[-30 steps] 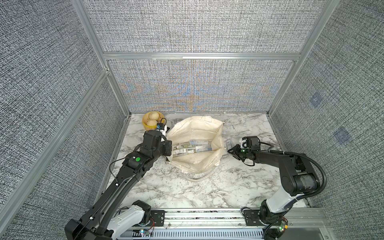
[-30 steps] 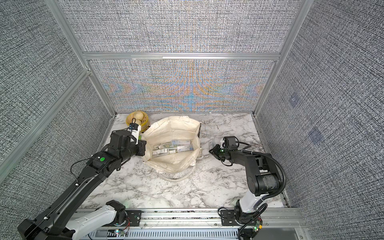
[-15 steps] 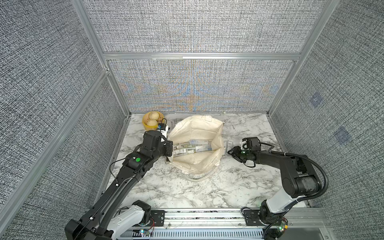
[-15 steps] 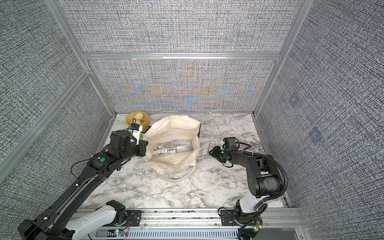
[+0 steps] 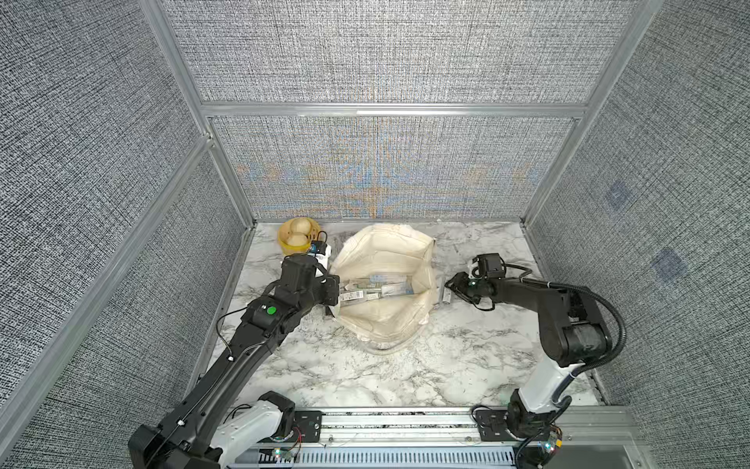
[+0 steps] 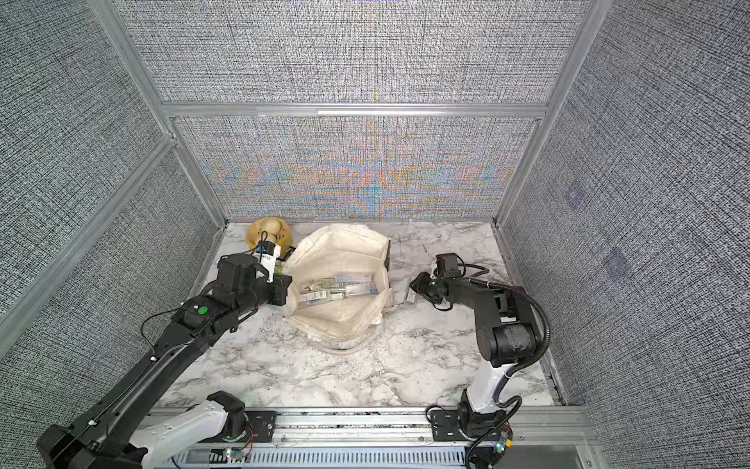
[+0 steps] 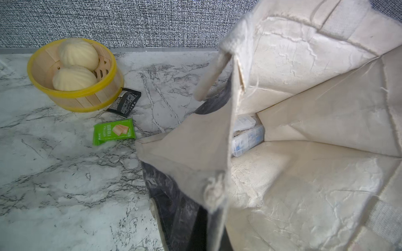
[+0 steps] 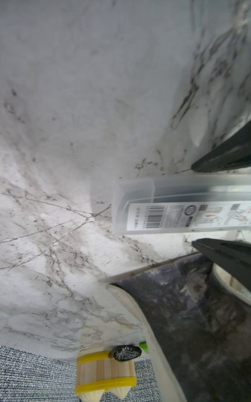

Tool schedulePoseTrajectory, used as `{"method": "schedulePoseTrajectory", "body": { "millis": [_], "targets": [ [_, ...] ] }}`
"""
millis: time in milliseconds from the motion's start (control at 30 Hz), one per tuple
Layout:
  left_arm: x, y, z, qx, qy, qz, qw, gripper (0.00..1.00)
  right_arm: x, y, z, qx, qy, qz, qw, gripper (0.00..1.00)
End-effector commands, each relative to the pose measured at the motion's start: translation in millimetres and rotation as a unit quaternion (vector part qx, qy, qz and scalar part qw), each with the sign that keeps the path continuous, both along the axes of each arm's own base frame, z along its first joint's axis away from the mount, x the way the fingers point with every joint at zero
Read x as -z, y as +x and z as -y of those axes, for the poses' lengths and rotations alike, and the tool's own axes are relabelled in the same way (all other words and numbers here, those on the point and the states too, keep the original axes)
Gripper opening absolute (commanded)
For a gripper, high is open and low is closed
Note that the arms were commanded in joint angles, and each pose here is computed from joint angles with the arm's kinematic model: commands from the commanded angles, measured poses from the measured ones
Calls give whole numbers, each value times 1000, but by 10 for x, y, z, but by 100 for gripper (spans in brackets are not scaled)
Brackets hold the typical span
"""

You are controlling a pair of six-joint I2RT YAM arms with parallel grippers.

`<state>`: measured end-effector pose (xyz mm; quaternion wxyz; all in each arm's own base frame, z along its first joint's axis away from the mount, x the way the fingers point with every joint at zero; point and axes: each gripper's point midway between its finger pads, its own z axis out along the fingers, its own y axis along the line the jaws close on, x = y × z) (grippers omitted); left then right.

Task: Take out the compass set from the canvas bag
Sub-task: Place the compass set at the center of the board.

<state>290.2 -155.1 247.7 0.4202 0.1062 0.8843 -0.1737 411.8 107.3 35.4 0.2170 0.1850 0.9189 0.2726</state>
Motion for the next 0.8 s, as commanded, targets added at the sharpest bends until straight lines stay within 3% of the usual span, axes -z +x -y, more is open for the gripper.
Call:
{"method": "schedulePoseTrajectory", "body": {
  "millis": [0, 367, 767],
  "targets": [
    [-23, -3, 20, 4, -5, 3, 1000, 0, 3, 27, -9, -1, -2, -1, 1000, 51],
    [-5, -1, 40, 7, -10, -2, 1000, 0, -31, 76, -44, -9, -1, 0, 1000, 51],
    [-26, -9, 43, 8, -10, 0, 1000, 0, -347, -206, 27, -21, -16, 20, 999, 51]
  ]
}}
